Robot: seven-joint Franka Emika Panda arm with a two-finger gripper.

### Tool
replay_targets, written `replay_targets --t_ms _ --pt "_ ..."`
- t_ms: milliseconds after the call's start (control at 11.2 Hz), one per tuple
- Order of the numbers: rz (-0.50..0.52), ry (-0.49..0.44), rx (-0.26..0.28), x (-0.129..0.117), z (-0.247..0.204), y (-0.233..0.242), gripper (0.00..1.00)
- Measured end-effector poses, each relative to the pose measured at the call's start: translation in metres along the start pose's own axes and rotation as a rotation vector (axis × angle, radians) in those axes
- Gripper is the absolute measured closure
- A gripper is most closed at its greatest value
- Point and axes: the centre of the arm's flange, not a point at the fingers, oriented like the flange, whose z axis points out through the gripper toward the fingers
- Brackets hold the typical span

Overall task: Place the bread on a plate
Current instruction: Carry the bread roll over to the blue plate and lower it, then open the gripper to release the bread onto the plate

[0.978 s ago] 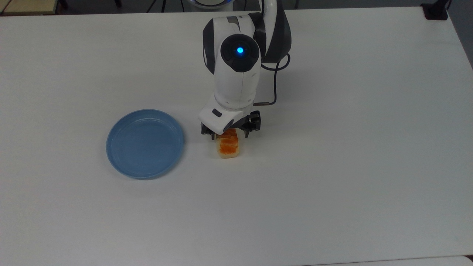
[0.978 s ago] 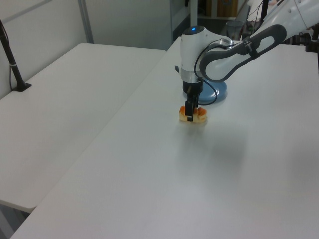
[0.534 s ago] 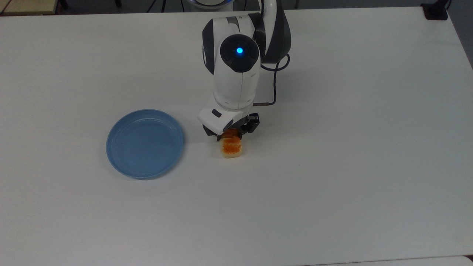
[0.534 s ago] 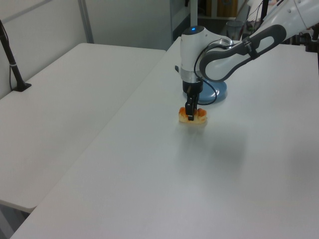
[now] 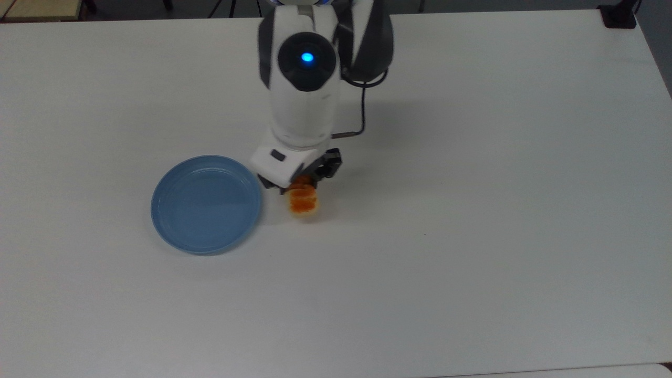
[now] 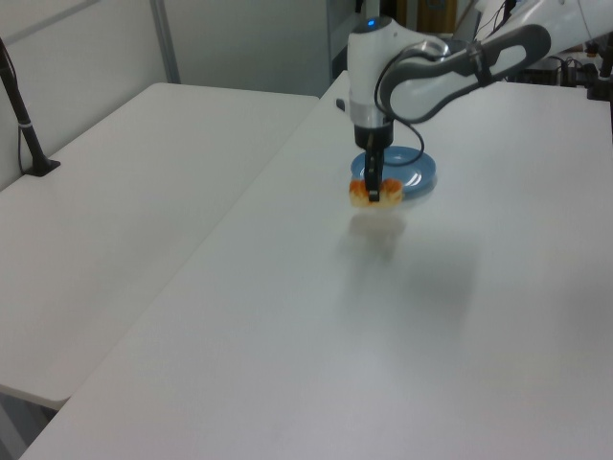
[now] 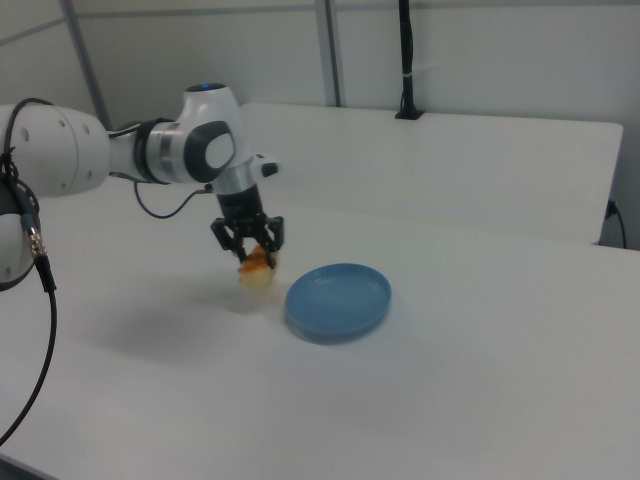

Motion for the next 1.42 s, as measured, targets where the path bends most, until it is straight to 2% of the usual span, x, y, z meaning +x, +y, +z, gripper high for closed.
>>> replay_targets --t_ms 445,622,889,1067,1245,1423 --pt "-0.007 -0.025 -0.043 -0.038 0.003 0.137 0.38" --pt "0.006 0.004 -0.056 -0.041 0.005 0.155 0.37" --pt "0.037 0.077 -0.083 -0.031 0.011 0.157 0.37" --pt "0.046 0.074 -0.081 -0.029 0.023 0.156 0.34" --pt "0.054 0.061 -0.076 -0.030 0.032 0.155 0.25" --pt "0.062 0.060 -0.075 -0.030 0.032 0.155 0.00"
